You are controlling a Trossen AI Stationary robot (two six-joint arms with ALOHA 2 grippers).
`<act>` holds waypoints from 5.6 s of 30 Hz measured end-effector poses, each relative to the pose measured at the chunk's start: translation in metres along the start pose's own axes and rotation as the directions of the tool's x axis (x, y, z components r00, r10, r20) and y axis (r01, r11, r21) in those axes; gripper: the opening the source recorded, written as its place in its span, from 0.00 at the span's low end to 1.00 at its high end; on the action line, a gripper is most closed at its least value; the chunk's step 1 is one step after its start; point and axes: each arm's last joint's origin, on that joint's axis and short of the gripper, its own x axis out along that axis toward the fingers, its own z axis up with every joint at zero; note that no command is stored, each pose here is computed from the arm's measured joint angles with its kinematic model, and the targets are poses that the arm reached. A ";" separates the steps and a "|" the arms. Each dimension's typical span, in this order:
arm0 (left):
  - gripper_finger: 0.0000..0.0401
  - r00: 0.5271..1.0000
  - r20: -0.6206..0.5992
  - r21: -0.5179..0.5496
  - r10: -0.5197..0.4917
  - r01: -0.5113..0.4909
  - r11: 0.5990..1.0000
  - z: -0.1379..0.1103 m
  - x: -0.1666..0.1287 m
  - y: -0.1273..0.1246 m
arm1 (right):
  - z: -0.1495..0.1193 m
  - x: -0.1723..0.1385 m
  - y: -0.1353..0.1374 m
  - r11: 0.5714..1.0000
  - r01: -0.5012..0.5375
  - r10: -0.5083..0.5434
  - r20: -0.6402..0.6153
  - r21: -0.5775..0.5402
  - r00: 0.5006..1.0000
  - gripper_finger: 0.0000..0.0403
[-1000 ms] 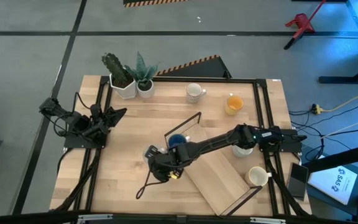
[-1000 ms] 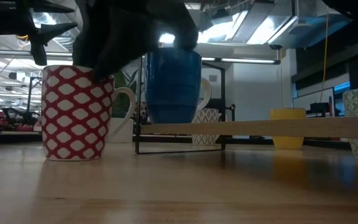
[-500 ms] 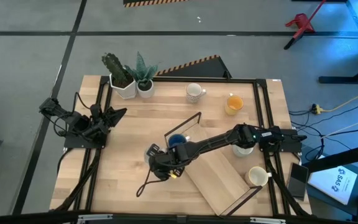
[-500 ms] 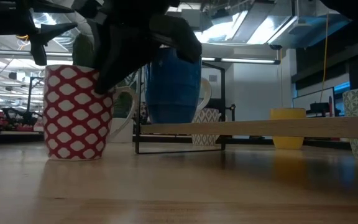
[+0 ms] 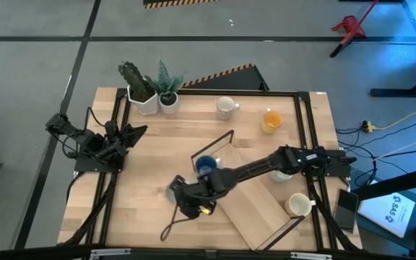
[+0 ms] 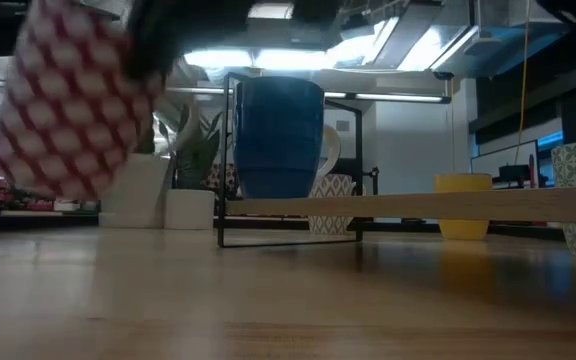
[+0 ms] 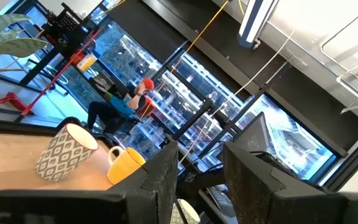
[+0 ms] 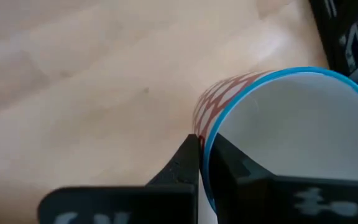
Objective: Place coffee mugs
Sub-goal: Put the red patterned mug on the shelf, then put the green patterned mug on the shelf
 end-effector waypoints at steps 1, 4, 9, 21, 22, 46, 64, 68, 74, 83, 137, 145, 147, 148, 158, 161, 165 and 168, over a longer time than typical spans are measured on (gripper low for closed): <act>0.30 1.000 0.000 0.000 0.000 0.000 1.000 0.000 0.000 0.000 | 0.002 -0.007 0.003 1.000 -0.009 0.009 -0.003 0.017 1.000 0.01; 0.30 1.000 0.000 -0.001 0.000 0.000 1.000 0.000 0.000 0.000 | 0.008 -0.031 0.015 0.996 -0.061 0.064 -0.042 0.062 0.997 0.01; 0.30 1.000 -0.001 -0.001 -0.001 0.001 1.000 0.000 0.000 0.000 | 0.014 -0.063 0.044 0.977 -0.148 0.170 -0.137 0.156 0.976 0.00; 0.30 1.000 -0.002 -0.001 -0.005 0.005 1.000 0.000 0.000 0.000 | 0.036 -0.085 0.094 0.938 -0.225 0.283 -0.207 0.263 0.937 0.00; 0.30 1.000 -0.002 -0.001 -0.005 0.005 1.000 0.000 0.000 0.000 | 0.036 -0.086 0.095 0.934 -0.231 0.291 -0.209 0.271 0.934 0.00; 0.30 1.000 0.002 0.003 0.010 -0.010 1.000 0.000 0.000 0.000 | -0.046 -0.161 0.112 0.898 -0.170 0.220 -0.078 0.406 0.972 0.00; 0.30 0.999 -0.004 0.025 0.039 -0.039 0.999 -0.002 0.000 0.002 | -0.040 -0.113 0.111 0.894 -0.237 0.290 -0.087 0.381 0.953 0.00; 0.30 0.999 -0.011 0.034 0.040 -0.040 0.999 -0.003 0.000 0.002 | -0.039 -0.107 0.112 0.885 -0.251 0.305 -0.082 0.392 0.949 0.00; 0.30 0.999 -0.014 0.035 0.036 -0.035 0.999 -0.003 0.000 0.002 | -0.040 -0.102 0.114 0.882 -0.258 0.323 -0.107 0.393 0.940 0.00; 0.30 0.999 -0.013 0.036 0.038 -0.037 0.999 -0.003 0.000 0.002 | -0.040 -0.101 0.114 0.896 -0.246 0.308 -0.117 0.370 0.944 0.00; 0.30 0.999 -0.014 0.039 0.041 -0.040 0.998 -0.003 0.000 0.003 | -0.041 -0.093 0.106 0.911 -0.241 0.285 -0.088 0.336 0.954 0.25; 0.30 0.999 -0.014 0.040 0.041 -0.040 0.998 -0.003 0.000 0.003 | -0.027 -0.129 0.088 0.882 -0.221 0.265 -0.052 0.416 0.963 0.36; 0.30 0.999 -0.015 0.039 0.041 -0.040 0.998 -0.003 0.000 0.003 | -0.027 -0.144 0.086 0.859 -0.219 0.288 -0.082 0.463 0.954 0.36; 0.30 0.999 -0.014 0.039 0.041 -0.040 0.998 -0.003 0.000 0.003 | -0.029 -0.151 0.086 0.842 -0.217 0.310 -0.113 0.495 0.944 0.36; 0.30 0.999 -0.015 0.038 0.039 -0.038 0.999 -0.003 0.000 0.002 | -0.061 -0.217 0.102 0.701 -0.066 0.332 -0.243 0.711 0.911 0.36; 0.30 0.999 -0.015 0.038 0.039 -0.039 0.999 -0.003 0.000 0.003 | -0.083 -0.230 0.114 0.646 0.008 0.314 -0.276 0.763 0.908 0.35; 0.30 0.999 -0.014 0.040 0.043 -0.042 0.998 -0.004 0.000 0.003 | -0.115 -0.232 0.139 0.557 0.080 0.351 -0.322 0.826 0.880 0.35; 0.30 0.999 -0.012 0.042 0.050 -0.049 0.998 -0.004 0.000 0.003 | -0.133 -0.222 0.155 0.489 0.073 0.356 -0.275 0.869 0.893 0.35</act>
